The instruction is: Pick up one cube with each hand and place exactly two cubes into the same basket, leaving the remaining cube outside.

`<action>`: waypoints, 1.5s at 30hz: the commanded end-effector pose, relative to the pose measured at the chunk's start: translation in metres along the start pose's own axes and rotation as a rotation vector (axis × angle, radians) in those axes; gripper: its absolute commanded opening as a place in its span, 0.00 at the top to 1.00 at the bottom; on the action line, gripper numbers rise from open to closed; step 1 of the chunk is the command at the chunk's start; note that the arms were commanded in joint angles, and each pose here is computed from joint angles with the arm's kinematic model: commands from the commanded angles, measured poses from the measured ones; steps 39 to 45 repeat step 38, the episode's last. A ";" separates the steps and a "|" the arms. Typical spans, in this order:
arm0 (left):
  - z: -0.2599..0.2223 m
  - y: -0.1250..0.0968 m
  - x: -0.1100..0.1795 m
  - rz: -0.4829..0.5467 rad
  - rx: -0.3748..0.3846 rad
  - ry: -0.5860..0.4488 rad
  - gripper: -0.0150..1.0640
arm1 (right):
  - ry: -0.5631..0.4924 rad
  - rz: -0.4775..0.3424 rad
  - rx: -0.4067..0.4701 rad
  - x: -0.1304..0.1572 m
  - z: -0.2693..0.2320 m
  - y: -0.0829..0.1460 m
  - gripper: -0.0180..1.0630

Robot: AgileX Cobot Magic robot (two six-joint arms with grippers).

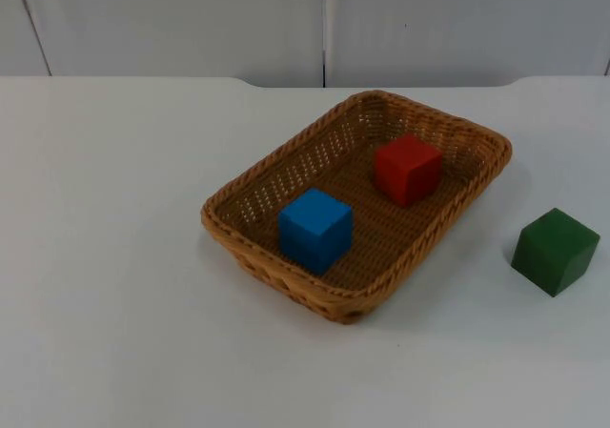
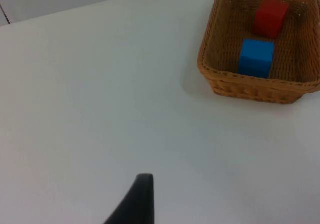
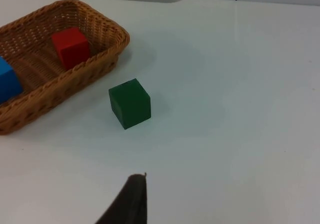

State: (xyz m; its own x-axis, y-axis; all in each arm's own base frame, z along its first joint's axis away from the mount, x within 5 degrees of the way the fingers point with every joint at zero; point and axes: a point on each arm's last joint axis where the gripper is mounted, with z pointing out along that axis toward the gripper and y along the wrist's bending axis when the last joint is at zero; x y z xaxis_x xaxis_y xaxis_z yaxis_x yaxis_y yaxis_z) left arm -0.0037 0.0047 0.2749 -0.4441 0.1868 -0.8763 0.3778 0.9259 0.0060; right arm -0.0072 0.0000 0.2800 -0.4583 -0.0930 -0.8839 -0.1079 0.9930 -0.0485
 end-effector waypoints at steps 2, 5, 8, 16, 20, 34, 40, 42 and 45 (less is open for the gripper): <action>0.001 -0.001 0.000 -0.007 0.004 -0.009 0.01 | -0.009 0.006 0.002 0.000 -0.001 0.000 0.01; 0.001 -0.001 0.000 -0.007 0.004 -0.009 0.01 | -0.009 0.006 0.002 0.000 -0.001 0.000 0.01; 0.001 -0.001 0.000 -0.007 0.004 -0.009 0.01 | -0.009 0.006 0.002 0.000 -0.001 0.000 0.01; 0.001 -0.001 0.000 -0.032 -0.042 -0.009 0.01 | -0.009 0.006 0.002 0.000 -0.001 0.000 0.01; 0.001 -0.001 0.000 -0.059 -0.093 -0.008 0.01 | -0.009 0.006 0.002 0.000 -0.001 0.000 0.01; 0.000 -0.002 0.000 -0.161 -0.279 -0.008 0.01 | -0.009 0.006 0.002 0.000 -0.001 0.000 0.01; 0.000 -0.002 0.000 -0.181 -0.316 -0.008 0.01 | -0.009 0.006 0.002 0.000 -0.001 0.000 0.01; 0.000 -0.002 0.000 -0.181 -0.316 -0.008 0.01 | -0.009 0.006 0.002 0.000 -0.001 0.000 0.01; 0.000 -0.002 0.000 -0.181 -0.316 -0.008 0.01 | -0.009 0.006 0.002 0.000 -0.001 0.000 0.01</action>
